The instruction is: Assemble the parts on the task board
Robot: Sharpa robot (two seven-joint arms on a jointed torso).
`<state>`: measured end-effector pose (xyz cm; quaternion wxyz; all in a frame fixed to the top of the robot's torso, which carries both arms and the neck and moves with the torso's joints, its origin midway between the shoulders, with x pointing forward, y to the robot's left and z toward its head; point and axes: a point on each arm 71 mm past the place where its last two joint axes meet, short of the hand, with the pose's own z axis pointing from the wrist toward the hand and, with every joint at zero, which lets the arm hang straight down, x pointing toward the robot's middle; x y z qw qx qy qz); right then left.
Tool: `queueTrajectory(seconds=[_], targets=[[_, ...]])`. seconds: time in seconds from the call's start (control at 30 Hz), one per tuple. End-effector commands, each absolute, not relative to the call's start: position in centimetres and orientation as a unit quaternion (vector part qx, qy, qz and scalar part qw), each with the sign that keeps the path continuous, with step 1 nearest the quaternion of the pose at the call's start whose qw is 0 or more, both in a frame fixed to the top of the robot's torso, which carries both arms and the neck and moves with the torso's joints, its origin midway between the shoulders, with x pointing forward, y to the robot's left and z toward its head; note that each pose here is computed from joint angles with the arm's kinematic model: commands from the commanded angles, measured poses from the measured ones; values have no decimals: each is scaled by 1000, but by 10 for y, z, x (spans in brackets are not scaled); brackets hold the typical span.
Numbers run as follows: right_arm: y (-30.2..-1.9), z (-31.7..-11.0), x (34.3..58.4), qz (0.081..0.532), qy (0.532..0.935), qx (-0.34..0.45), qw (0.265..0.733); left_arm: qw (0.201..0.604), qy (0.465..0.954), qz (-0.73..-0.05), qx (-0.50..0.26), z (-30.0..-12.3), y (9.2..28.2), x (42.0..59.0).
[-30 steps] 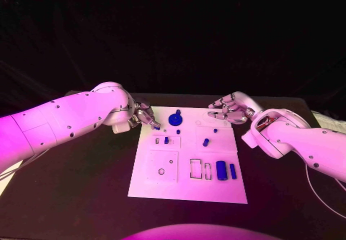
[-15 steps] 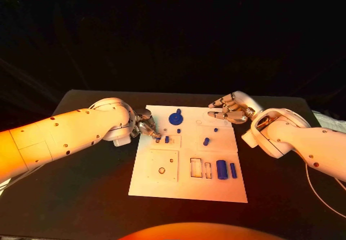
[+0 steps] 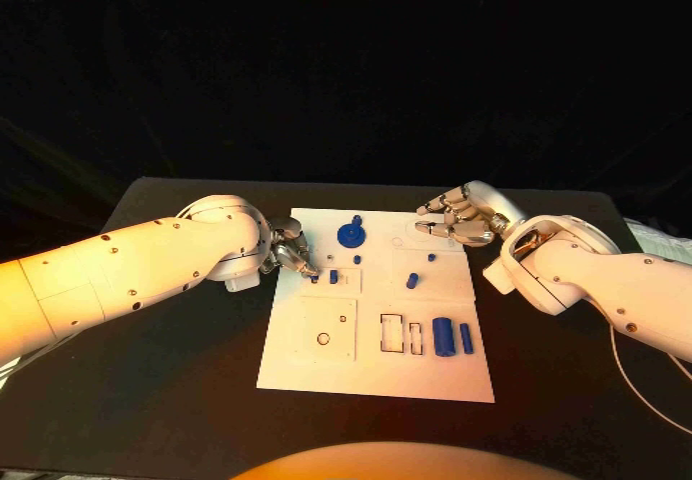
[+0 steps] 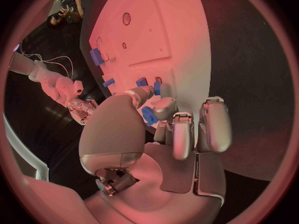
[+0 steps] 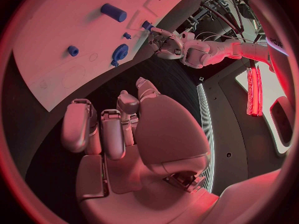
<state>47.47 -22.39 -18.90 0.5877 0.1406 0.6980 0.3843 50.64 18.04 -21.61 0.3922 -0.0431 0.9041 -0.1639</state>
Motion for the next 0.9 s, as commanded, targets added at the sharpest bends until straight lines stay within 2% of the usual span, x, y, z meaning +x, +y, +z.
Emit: queueTrajectory(seconds=[0.03, 0.4, 0.9], targets=[[-222, -190, 474, 389, 700, 134, 584, 377, 914, -148, -29, -220, 180, 504], [-222, -190, 474, 388, 701, 134, 583, 363, 921, -142, -18, -222, 181, 502], [-223, -190, 474, 389, 701, 135, 583, 365, 920, -144, -13, -222, 178, 502]])
